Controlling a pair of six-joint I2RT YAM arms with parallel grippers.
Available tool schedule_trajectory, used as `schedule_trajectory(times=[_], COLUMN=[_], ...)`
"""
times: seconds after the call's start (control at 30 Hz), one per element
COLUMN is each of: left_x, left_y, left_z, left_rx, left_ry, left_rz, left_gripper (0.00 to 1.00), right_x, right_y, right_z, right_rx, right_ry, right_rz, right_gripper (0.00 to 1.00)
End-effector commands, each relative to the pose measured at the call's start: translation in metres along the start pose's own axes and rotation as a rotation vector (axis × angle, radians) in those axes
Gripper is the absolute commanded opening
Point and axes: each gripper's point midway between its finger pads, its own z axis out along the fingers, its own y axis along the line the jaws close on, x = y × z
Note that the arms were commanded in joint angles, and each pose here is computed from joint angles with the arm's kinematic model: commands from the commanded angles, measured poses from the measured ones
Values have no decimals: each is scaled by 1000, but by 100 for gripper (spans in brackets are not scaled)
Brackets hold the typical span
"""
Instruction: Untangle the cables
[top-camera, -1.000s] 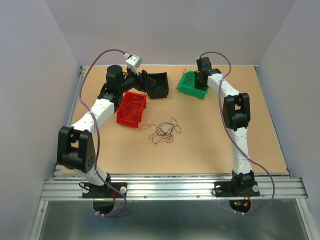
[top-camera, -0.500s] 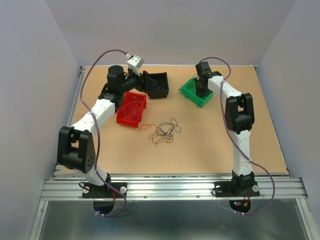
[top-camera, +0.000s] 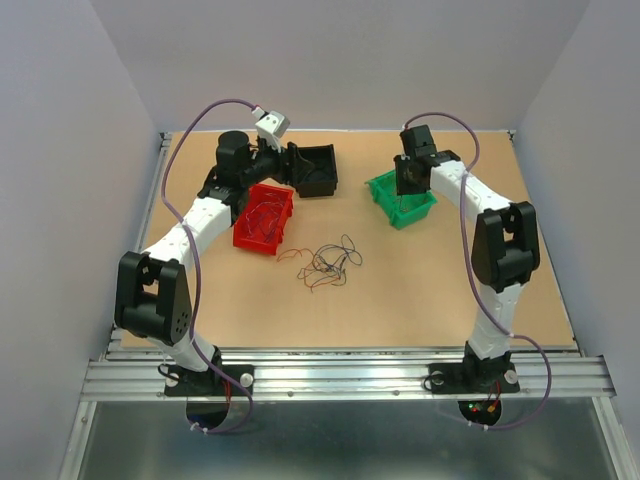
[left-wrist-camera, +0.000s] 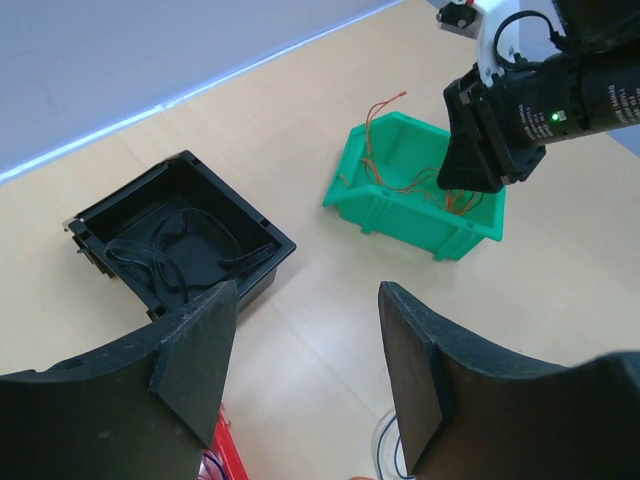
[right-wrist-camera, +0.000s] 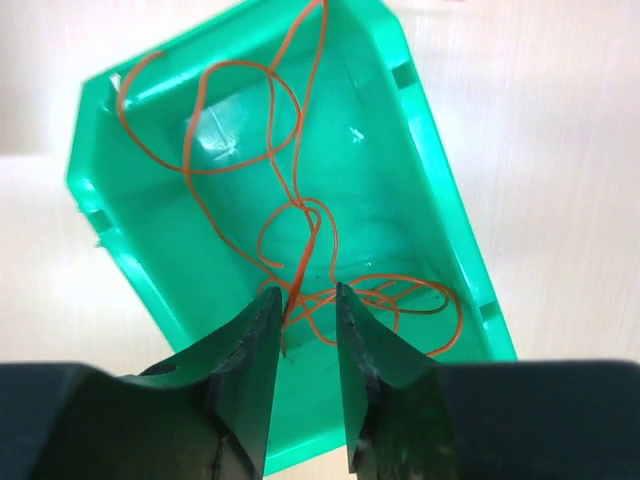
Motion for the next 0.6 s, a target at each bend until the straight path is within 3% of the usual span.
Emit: schedule_trajectory(times=[0.0, 0.27, 0.3, 0.37, 0.57], left_x=[-34, -31, -31, -30, -31], left_y=[-5, -5, -4, -4, -4], left_z=[-1, 1, 1, 1, 2], left_rx=[10, 11, 11, 10, 10], left_ry=[-76, -69, -67, -66, -66], left_rz=[65, 63, 62, 61, 63], left_gripper=[69, 69, 69, 69, 69], right_x=[-15, -43, -55, -64, -95], right_y=[6, 3, 3, 3, -3], right_z=[-9, -28, -33, -32, -26], right_rx=[-30, -18, -18, -12, 45], right_ry=[-74, -172, -206, -228, -290], right_rz=[14, 37, 42, 43, 42], right_gripper=[38, 55, 63, 68, 70])
